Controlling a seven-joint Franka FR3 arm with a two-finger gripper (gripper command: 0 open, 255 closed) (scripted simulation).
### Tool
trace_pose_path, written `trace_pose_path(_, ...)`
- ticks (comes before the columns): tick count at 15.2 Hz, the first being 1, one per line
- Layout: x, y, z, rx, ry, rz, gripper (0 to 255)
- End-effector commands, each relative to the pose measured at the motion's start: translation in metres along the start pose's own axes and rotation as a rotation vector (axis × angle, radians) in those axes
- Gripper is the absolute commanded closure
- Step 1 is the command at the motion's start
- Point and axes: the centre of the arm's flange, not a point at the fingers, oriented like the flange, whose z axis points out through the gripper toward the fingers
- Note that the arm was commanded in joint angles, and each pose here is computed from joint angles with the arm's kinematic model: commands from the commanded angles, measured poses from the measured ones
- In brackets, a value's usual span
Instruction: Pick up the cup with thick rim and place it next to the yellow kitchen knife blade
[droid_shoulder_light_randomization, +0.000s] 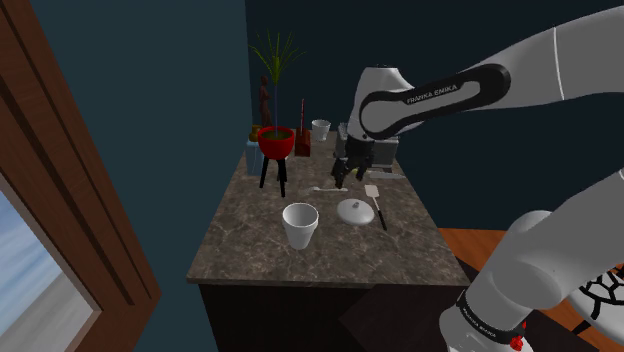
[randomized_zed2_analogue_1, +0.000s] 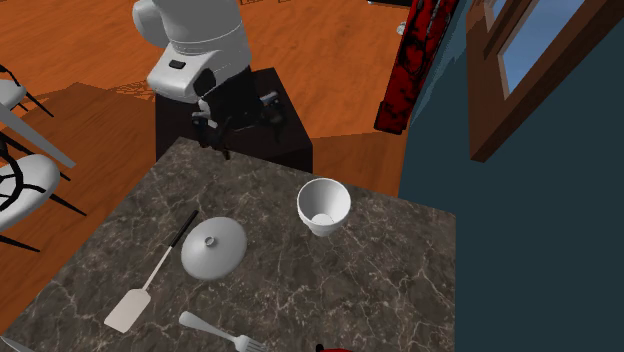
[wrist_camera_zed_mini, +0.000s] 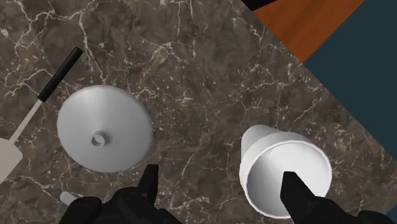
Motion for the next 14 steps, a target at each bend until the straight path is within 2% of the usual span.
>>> trace_pose_path(1, 0.012, -0.009, 0.023, 0.005, 0.0, 0.011, 0)
trace_pose_path(10, 0.064, -0.048, 0.121, 0.024, -0.012, 0.056, 0)
trace_pose_path(14, 0.068, -0.051, 0.144, 0.026, -0.012, 0.059, 0)
